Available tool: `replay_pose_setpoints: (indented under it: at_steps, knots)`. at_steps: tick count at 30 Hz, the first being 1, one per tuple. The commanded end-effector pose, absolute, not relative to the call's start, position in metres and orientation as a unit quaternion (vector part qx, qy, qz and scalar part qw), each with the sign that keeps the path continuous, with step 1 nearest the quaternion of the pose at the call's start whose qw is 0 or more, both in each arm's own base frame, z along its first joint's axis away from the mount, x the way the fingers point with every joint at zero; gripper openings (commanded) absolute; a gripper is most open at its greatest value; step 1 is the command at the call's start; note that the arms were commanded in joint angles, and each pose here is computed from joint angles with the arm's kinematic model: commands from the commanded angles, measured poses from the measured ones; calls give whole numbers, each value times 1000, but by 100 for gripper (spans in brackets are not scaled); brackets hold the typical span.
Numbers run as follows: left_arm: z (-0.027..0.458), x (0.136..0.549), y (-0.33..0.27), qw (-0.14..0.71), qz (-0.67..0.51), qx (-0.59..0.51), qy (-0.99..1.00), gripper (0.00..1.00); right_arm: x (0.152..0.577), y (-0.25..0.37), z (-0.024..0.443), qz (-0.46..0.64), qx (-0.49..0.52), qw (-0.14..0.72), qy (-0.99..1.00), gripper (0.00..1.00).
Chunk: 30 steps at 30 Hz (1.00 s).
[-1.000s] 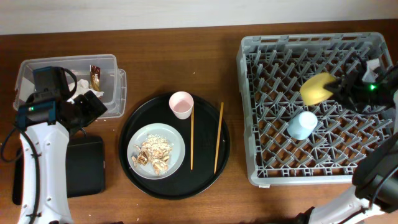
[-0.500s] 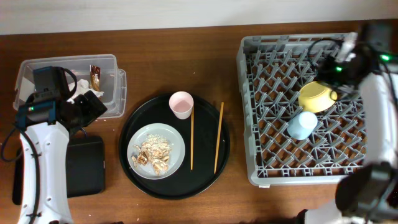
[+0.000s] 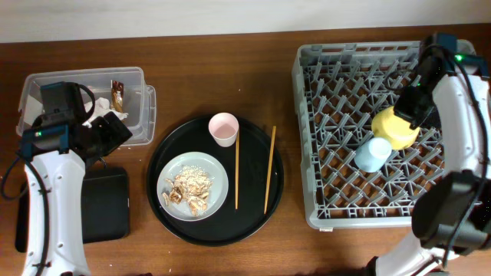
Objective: Sort waste into correct bins and load items into the dishwasher rack
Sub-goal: 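Grasp the pink cup with the right gripper and lift it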
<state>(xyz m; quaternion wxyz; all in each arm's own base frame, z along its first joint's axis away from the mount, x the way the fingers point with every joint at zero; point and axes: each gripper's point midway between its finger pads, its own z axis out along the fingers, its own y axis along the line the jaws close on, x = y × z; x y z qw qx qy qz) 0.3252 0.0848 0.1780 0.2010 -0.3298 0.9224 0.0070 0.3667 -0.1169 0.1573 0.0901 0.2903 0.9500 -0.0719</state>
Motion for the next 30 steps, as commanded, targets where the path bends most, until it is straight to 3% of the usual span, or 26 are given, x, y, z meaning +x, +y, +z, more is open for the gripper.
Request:
replay_pose_setpoints:
  at_steps: [1, 2, 3, 4, 5, 7, 12, 15, 22, 25, 28, 30]
  knots:
    - [184, 327, 87, 210, 8, -336, 918, 99, 389, 12, 230, 224, 54, 189, 955, 6]
    - [184, 327, 87, 210, 8, -336, 918, 99, 385, 69, 253, 280, -35, 211, 936, 14]
    - [184, 327, 87, 210, 8, -336, 918, 99, 384, 89, 256, 279, -63, 214, 934, 24]
    - [184, 327, 87, 210, 8, -336, 918, 99, 384, 123, 254, 271, -111, 219, 931, 42]
    - [184, 327, 87, 210, 8, -336, 918, 99, 385, 168, 247, 249, -157, 224, 929, 67]
    - [184, 327, 87, 210, 8, -336, 918, 99, 390, 226, 228, 208, -172, 235, 934, 75]
    - [184, 327, 87, 210, 8, -336, 918, 99, 389, 348, 166, 159, -214, 273, 924, 75]
    - [184, 327, 87, 210, 8, -336, 918, 99, 371, 357, 151, 207, -221, 207, 930, 75]
    - [184, 327, 87, 210, 8, -336, 918, 99, 395, 349, 123, 95, -221, 261, 935, 70]
    - [184, 327, 87, 210, 8, -336, 918, 99, 386, 363, 86, 83, -240, 234, 938, 60]
    - [184, 327, 87, 210, 8, -336, 918, 99, 382, 367, 85, 51, -248, 251, 934, 51]
    - [184, 327, 87, 210, 8, -336, 918, 99, 380, 366, 85, 37, -250, 255, 933, 39]
